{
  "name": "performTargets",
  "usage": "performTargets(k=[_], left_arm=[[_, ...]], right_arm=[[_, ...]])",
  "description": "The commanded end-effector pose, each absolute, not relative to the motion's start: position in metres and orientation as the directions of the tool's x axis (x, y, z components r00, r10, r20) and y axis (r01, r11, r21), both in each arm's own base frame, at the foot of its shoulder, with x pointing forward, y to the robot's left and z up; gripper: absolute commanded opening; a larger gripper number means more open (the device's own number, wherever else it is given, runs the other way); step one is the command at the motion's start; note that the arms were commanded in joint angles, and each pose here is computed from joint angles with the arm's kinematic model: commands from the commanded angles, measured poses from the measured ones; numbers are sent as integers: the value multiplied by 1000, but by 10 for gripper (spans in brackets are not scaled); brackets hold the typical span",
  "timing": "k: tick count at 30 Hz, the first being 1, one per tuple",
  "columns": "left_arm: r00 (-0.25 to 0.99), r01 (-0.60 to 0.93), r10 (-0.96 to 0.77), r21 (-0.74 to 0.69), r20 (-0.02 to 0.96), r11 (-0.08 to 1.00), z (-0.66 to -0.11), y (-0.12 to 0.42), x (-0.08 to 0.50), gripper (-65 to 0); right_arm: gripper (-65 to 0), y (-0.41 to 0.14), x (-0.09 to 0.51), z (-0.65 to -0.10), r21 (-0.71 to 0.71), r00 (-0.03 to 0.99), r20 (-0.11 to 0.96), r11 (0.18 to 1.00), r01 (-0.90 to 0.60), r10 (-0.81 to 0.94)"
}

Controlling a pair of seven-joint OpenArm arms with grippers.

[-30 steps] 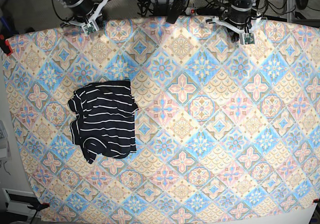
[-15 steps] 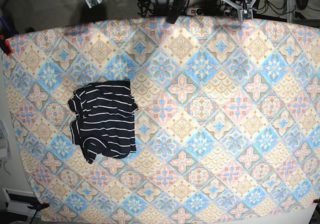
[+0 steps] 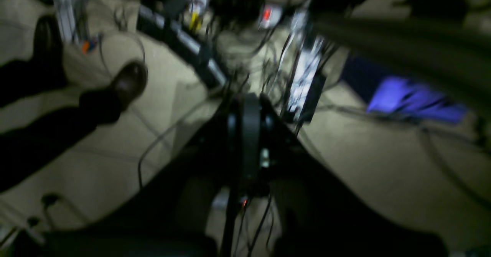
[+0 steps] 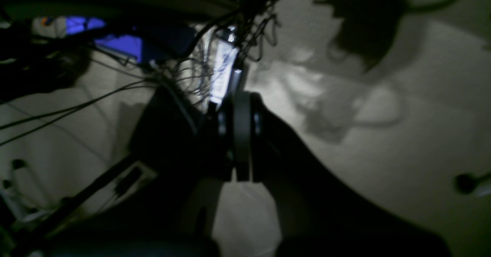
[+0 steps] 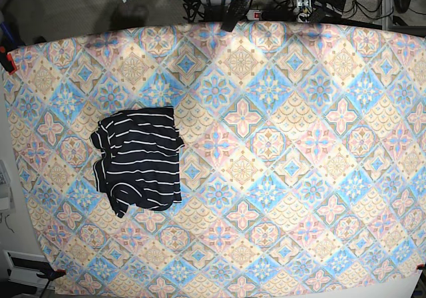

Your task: Fold the T-shirt properly

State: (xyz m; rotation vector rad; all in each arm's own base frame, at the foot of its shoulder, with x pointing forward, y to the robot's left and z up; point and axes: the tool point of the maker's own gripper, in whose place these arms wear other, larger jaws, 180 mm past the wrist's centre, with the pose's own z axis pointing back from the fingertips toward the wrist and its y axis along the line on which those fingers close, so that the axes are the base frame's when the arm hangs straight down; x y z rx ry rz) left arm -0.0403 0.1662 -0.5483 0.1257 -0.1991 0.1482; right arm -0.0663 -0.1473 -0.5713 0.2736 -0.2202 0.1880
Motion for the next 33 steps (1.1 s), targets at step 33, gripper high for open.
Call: performTargets(k=[33], left_arm=[[997, -45, 31, 196, 73, 980, -649, 198, -57, -650]], right_arm=[[-648, -141, -47, -652, 121, 976, 188, 989, 84, -106]])
